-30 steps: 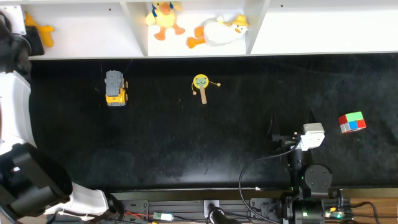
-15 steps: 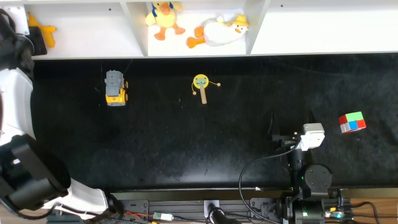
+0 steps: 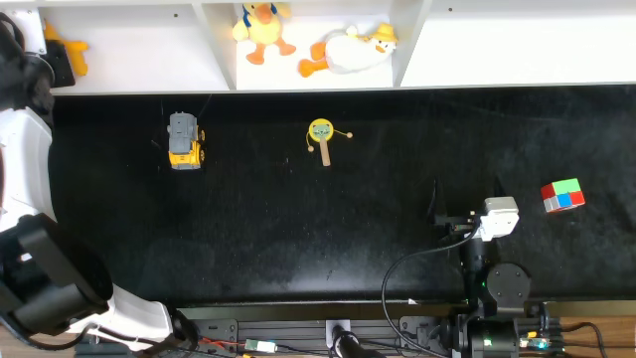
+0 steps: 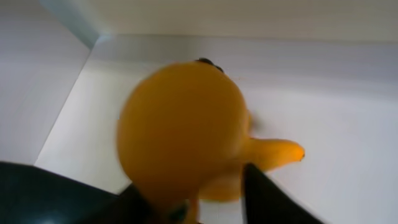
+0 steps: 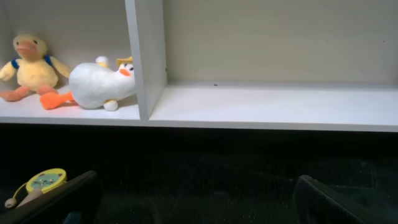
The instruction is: Store Toys
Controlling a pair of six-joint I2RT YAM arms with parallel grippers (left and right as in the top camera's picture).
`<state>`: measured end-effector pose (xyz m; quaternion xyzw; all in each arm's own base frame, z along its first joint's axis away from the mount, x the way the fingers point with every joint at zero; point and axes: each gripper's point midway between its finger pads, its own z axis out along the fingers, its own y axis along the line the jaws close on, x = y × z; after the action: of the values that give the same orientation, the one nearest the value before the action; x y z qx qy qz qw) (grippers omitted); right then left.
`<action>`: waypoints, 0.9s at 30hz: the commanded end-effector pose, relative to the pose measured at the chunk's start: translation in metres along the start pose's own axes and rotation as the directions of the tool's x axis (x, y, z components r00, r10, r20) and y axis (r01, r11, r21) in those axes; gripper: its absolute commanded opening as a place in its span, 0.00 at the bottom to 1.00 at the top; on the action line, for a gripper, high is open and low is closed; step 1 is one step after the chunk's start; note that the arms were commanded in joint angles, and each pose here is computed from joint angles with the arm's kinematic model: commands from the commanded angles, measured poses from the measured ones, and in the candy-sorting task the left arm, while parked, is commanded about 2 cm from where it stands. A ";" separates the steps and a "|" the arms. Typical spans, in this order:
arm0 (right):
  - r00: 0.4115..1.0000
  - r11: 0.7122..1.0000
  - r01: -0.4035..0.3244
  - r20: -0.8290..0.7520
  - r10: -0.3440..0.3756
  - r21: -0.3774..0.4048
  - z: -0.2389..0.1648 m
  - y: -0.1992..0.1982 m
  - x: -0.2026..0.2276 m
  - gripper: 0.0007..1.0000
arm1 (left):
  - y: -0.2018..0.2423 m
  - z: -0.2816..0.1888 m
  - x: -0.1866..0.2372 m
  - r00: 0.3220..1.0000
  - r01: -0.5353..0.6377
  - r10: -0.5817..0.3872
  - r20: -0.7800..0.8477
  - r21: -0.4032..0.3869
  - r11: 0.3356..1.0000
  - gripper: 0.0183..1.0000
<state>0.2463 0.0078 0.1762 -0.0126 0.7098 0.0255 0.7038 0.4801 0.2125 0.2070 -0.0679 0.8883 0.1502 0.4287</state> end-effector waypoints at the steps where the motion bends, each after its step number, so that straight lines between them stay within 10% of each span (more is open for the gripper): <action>1: 1.000 1.000 -0.008 -0.001 0.008 -0.001 0.000 0.000 0.004 1.00 | -0.005 0.004 -0.004 1.000 0.005 -0.005 0.004 0.014 1.000 0.92; 27: 1.000 1.000 -0.008 -0.001 0.008 -0.001 0.000 0.000 0.004 1.00 | -0.010 -0.005 -0.009 1.000 0.005 -0.006 0.017 0.044 0.999 1.00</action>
<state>0.2463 0.0078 0.1762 -0.0123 0.7098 0.0255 0.7038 0.4808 0.2051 0.1999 -0.0621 0.8945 0.1349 0.4217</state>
